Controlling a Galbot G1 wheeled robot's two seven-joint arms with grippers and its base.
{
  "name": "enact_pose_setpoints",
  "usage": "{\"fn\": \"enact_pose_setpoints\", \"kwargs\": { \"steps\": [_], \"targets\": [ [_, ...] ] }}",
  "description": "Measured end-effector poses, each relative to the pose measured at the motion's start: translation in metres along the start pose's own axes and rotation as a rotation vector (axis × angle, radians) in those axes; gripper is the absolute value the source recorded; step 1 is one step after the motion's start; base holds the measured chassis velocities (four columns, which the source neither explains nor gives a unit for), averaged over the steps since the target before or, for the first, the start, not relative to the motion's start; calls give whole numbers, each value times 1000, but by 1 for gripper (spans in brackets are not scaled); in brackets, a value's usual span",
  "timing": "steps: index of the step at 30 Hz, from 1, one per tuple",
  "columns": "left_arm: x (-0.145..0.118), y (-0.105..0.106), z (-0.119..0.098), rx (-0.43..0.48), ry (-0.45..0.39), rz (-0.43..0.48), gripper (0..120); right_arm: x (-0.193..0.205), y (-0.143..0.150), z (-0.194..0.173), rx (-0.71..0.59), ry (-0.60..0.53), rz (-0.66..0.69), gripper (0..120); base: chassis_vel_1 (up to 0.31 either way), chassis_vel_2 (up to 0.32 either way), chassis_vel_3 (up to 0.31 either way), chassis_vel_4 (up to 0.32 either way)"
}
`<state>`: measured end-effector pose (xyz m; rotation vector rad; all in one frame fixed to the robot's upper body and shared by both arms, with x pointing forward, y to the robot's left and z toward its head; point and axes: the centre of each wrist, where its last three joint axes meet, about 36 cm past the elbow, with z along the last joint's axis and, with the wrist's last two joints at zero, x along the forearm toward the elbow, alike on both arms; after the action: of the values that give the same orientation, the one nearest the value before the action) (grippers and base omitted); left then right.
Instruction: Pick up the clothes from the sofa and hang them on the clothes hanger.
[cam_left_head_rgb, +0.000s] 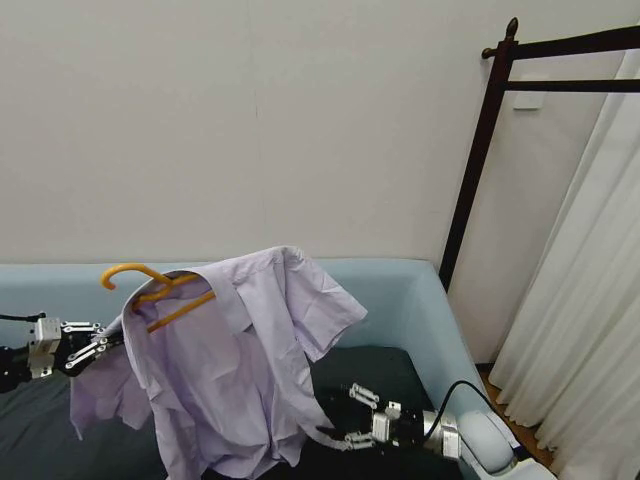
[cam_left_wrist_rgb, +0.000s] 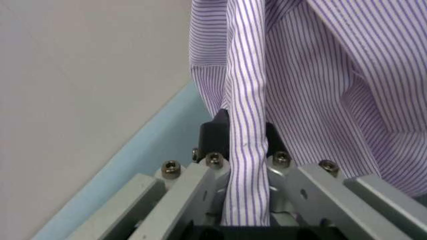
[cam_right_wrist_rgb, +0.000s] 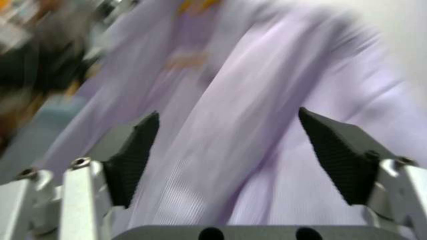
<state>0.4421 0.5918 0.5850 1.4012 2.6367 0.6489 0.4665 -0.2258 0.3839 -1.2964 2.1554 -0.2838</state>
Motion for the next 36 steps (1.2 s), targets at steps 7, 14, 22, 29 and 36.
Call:
{"fn": "enact_pose_setpoints", "kwargs": {
  "steps": [7, 14, 22, 29, 36],
  "targets": [
    [-6, -9, 9, 12, 26, -65, 1, -72, 59, -41, -72, -126, 240, 100, 0, 0, 0, 0],
    [-21, -28, 27, 83, 50, -109, 1, -112, 98, -30, 45, 15, 291, 100, 0, 0, 0, 0],
    [-38, -49, 41, 179, 54, -71, 1, -164, 117, -15, 67, 163, 385, 73, 0, 0, 0, 0],
    [-47, -62, 43, 210, 43, -51, 1, -200, 130, -11, 60, 171, 417, 53, 0, 0, 0, 0],
    [-47, -67, 37, 201, 33, -45, 1, -211, 135, -15, 91, 200, 472, 37, 0, 0, 0, 0]
  ]
}}
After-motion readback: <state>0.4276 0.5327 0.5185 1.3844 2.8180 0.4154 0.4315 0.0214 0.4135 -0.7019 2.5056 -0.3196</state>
